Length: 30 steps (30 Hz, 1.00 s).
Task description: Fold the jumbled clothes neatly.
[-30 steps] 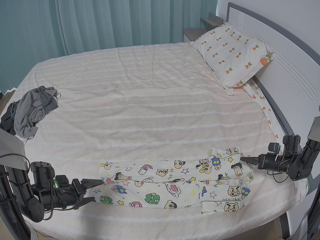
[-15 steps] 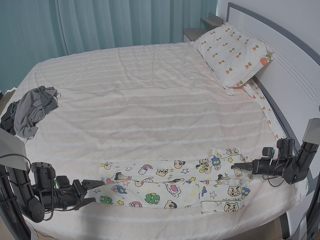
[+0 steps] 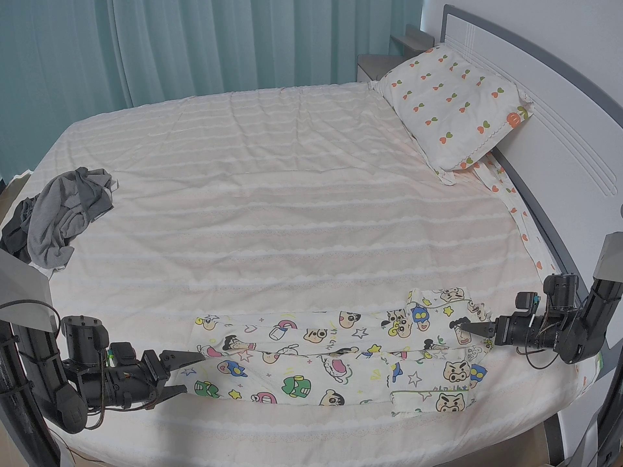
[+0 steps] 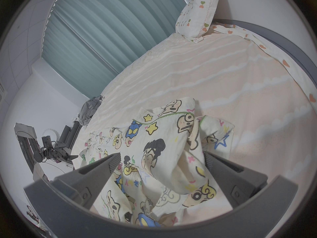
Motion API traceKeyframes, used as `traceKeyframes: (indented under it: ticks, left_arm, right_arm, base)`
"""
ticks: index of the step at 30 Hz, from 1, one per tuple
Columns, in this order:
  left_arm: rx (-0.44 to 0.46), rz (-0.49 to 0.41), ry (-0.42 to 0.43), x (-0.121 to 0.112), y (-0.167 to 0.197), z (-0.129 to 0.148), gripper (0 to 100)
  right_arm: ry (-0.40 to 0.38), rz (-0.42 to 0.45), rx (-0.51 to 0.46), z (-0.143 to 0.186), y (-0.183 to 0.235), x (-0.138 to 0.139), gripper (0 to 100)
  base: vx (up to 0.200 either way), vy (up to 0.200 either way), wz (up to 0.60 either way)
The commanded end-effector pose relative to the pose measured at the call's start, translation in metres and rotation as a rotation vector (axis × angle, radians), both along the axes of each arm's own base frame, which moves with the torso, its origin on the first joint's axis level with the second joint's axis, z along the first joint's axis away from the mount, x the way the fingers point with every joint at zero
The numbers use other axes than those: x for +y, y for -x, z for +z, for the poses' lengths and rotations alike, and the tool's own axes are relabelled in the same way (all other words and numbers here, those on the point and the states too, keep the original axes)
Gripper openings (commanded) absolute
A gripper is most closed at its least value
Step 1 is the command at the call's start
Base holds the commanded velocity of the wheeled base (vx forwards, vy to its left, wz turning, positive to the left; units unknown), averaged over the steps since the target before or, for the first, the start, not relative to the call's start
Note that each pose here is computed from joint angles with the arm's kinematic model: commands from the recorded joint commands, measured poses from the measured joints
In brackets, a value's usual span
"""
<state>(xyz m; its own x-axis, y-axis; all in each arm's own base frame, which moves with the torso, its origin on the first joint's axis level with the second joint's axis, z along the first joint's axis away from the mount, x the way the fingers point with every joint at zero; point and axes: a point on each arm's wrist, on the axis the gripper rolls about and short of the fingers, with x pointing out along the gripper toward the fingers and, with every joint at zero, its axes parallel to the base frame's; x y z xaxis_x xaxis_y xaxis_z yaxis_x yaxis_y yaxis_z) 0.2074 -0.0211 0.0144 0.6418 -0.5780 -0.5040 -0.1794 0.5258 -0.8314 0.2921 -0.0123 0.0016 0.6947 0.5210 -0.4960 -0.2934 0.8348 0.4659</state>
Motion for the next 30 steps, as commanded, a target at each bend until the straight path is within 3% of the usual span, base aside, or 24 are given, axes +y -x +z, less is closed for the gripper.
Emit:
traceKeyframes:
  ticks: [1,2,17,30]
  left_arm:
    - [0.015,0.001,0.0,0.0,0.003,-0.001,100]
    - [0.015,-0.001,0.0,0.0,0.003,-0.001,100]
    - [0.014,-0.005,-0.005,0.0,0.003,-0.002,100]
    - [0.014,-0.005,-0.005,0.0,0.003,-0.002,100]
  right_arm:
    - [-0.001,0.019,-0.004,0.002,0.0,0.006,100]
    - [-0.001,0.022,-0.003,0.001,0.0,0.006,0]
    - [-0.002,-0.011,0.023,0.003,0.013,-0.002,0]
    - [0.064,-0.001,0.047,-0.005,0.034,-0.013,0]
  base:
    - [0.0,0.0,0.0]
    - [0.0,0.0,0.0]
    - [0.0,0.0,0.0]
    - [0.0,0.0,0.0]
